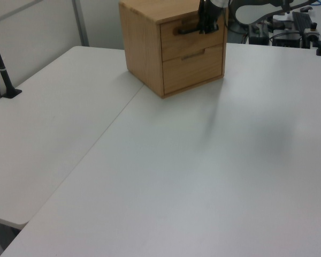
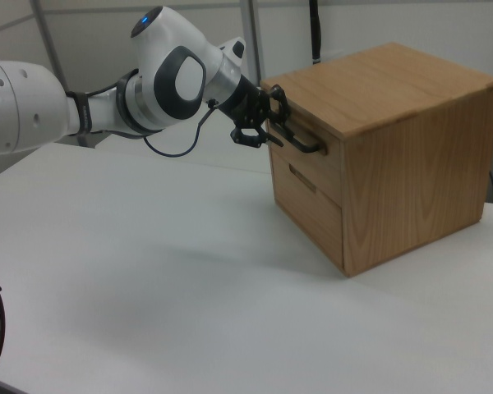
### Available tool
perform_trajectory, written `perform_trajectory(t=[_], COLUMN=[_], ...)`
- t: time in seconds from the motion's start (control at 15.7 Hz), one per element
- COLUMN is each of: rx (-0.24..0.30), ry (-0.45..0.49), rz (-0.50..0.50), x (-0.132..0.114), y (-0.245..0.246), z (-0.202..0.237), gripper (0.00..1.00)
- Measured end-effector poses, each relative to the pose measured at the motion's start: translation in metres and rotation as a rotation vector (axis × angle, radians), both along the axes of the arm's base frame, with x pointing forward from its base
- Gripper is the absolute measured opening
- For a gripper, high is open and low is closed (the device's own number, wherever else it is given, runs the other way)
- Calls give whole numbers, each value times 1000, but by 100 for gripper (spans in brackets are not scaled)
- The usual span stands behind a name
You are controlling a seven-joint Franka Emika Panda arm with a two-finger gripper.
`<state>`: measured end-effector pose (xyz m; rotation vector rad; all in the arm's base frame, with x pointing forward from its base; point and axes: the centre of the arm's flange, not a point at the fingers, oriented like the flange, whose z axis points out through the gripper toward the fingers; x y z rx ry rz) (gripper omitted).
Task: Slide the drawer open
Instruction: 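Lower the gripper onto the black bar handle and close on it, then pull the handle straight out, sliding the upper drawer open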
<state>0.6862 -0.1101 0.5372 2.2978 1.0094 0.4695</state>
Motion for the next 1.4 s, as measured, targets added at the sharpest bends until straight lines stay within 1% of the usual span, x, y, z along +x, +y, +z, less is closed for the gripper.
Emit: perform_trajectory(t=[0.06, 0.13, 0.19, 0.25, 0.32, 0.38, 0.83, 0.95, 1.08, 1.21, 1.4], rx=[-1, -2, -5, -9, -9, -15, -18, -12, -3, 11, 47], ry=[-2, -2, -6, -5, -5, -2, 5, 15, 45, 94, 169], rz=[1, 2, 4, 9, 10, 18, 29, 39, 46, 50, 50], x=[0, 0, 0, 0, 0, 0, -4, -14, -31, -49, -77], y=[0, 0, 0, 0, 0, 0, 3, 11, 24, 42, 67], z=[1, 1, 2, 3, 3, 3, 4, 5, 7, 12, 20], gripper=[28, 27, 21, 19, 19, 16, 16, 16, 16, 15, 14])
